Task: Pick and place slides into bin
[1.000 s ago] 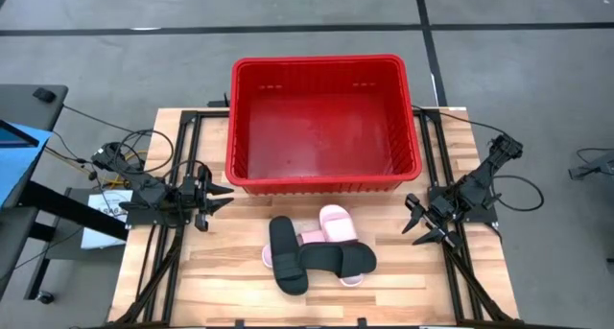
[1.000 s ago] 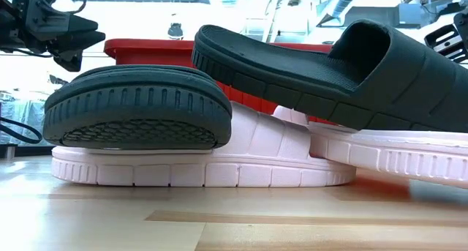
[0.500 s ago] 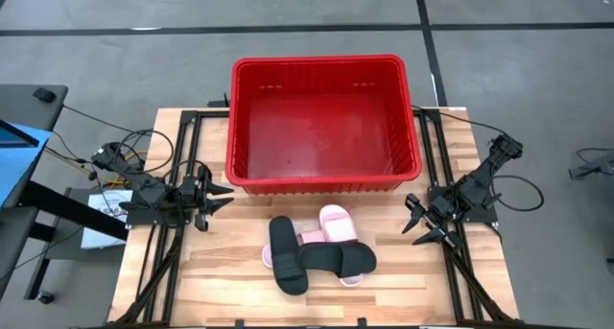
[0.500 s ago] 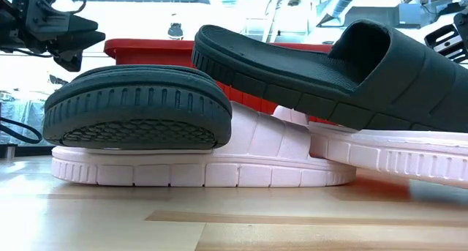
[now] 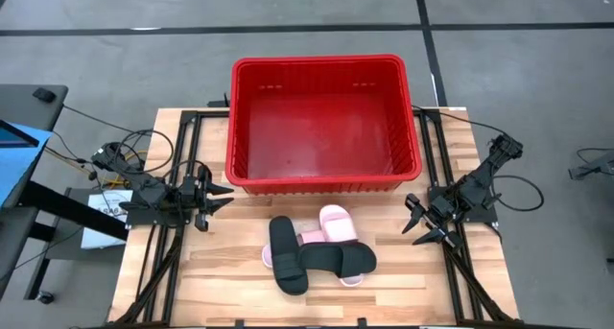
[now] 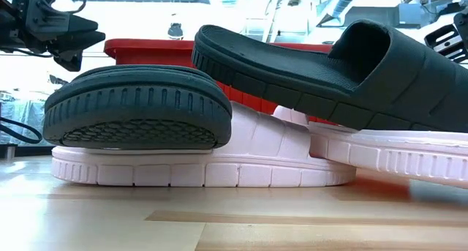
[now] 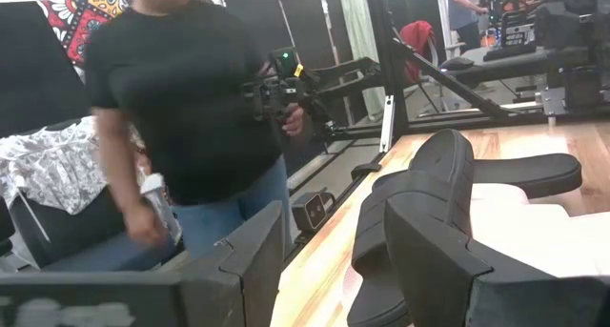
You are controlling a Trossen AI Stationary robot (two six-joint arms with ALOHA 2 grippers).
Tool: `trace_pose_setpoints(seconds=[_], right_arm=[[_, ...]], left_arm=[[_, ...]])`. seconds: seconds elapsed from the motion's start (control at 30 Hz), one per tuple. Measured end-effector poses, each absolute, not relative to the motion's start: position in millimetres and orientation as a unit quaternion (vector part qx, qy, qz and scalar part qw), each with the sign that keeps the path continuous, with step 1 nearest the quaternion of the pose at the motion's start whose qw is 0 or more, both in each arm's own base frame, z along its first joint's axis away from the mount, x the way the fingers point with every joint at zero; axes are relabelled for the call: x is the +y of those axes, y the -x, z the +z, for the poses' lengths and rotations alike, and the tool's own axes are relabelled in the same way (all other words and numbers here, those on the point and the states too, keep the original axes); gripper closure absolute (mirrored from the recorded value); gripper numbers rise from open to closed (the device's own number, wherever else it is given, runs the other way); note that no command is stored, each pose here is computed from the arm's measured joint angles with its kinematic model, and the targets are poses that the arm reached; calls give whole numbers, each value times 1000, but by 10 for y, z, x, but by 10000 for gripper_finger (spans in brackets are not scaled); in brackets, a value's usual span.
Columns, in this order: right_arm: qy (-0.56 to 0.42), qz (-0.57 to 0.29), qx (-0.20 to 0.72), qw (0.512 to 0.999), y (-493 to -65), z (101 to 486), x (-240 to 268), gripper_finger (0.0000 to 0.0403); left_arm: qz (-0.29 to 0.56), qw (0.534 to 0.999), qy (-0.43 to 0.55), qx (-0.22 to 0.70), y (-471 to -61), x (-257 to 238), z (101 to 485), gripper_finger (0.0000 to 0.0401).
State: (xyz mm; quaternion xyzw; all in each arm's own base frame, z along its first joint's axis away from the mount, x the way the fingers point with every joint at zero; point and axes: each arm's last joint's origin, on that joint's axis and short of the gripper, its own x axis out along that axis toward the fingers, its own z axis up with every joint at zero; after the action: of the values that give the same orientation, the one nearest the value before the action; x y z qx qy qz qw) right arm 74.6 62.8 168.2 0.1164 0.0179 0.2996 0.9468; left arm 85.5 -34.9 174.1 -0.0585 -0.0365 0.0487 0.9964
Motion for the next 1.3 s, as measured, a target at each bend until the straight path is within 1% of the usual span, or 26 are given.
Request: trace_pose_setpoints(seconds=[0.13,0.3,0.43,0.5,0.6,0.7,0.77,0.9,0.97,1.03,1.13,1.3], right_arm=[[-117,300,18,947,-746,1683,628,232],[-117,300,18,947,-746,1683,628,232],[-116,300,18,947,-746,1682,628,229],[-117,300,18,947,-746,1683,628,229],[-116,300,18,947,-746,1682,628,231],[-116,300,18,947,-746,1682,628,232],[-117,300,18,947,-746,1682,628,231],[-116,300,18,947,-746,1682,628,230],[-117,300,18,947,-746,1682,628,229],[-116,300,18,947,-746,1682,628,230],[-117,300,18,947,-746,1683,628,232],[-116,300,18,947,-746,1682,628,231]], left_arm=[[48,996,65,-37,-855,-349,1742,293],[67,990,112,-43,-853,-336,1747,293],[54,986,151,-56,-852,-341,1774,293],[50,989,134,-44,-854,-345,1751,293],[62,994,82,-39,-855,-341,1743,293],[64,994,76,-39,-855,-340,1745,293],[44,993,100,-50,-854,-350,1769,293],[-64,988,126,-63,-830,-406,1907,293],[-101,984,133,-67,-805,-428,2039,293],[-122,983,127,-53,-784,-448,2181,293],[-135,986,100,-4,-791,-497,2376,293],[-106,990,42,88,-924,-648,2644,293]])
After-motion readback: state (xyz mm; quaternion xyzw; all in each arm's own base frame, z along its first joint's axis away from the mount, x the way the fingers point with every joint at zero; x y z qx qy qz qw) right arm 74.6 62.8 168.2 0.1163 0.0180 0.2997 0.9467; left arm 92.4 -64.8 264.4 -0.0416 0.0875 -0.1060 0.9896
